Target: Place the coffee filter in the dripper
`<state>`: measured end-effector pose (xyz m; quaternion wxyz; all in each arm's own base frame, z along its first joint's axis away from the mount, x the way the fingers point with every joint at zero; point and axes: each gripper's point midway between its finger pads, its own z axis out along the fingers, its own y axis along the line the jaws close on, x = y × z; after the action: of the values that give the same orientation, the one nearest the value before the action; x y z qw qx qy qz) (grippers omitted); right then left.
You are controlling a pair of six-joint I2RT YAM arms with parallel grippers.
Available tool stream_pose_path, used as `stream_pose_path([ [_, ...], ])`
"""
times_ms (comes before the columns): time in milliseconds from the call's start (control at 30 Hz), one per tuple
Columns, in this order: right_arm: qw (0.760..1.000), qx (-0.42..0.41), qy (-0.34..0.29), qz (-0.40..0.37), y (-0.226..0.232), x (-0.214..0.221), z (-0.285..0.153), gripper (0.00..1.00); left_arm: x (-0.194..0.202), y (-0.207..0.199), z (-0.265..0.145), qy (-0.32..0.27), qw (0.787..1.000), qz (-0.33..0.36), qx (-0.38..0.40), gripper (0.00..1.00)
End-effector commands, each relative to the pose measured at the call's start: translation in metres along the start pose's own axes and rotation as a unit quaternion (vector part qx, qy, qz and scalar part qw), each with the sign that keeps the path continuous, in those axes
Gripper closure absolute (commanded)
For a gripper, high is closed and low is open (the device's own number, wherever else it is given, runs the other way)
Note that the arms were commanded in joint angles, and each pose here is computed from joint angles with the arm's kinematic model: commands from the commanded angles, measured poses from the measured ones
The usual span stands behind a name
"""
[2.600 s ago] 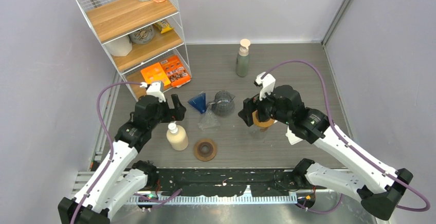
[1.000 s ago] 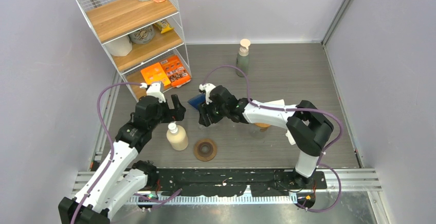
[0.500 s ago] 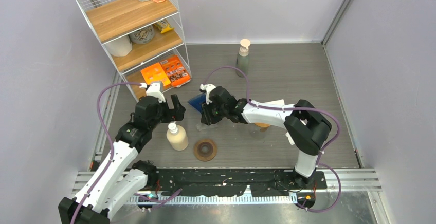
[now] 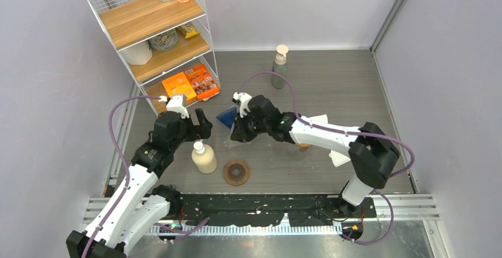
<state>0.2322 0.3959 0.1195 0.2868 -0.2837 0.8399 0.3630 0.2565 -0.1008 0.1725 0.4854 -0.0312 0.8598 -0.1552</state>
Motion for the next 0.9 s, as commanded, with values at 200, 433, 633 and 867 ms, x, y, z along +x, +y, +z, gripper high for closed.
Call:
stream_pose_path([
  [200, 0.993, 0.039, -0.069, -0.082, 0.026, -0.059, -0.104, 0.95, -0.012, -0.004, -0.005, -0.023, 1.000, -0.003, 0.007, 0.01],
  [433, 0.961, 0.258, -0.052, -0.085, -0.028, -0.057, -0.208, 0.95, -0.017, -0.007, -0.008, -0.030, 0.999, -0.002, 0.015, 0.01],
  [633, 0.928, 0.367, 0.011, -0.068, -0.065, -0.025, -0.262, 0.95, -0.018, -0.009, -0.009, -0.032, 0.999, -0.002, 0.020, 0.01],
  [867, 0.914, 0.398, 0.042, -0.068, -0.086, -0.015, -0.265, 0.95, -0.018, -0.011, -0.009, -0.030, 0.999, -0.003, 0.022, 0.01],
])
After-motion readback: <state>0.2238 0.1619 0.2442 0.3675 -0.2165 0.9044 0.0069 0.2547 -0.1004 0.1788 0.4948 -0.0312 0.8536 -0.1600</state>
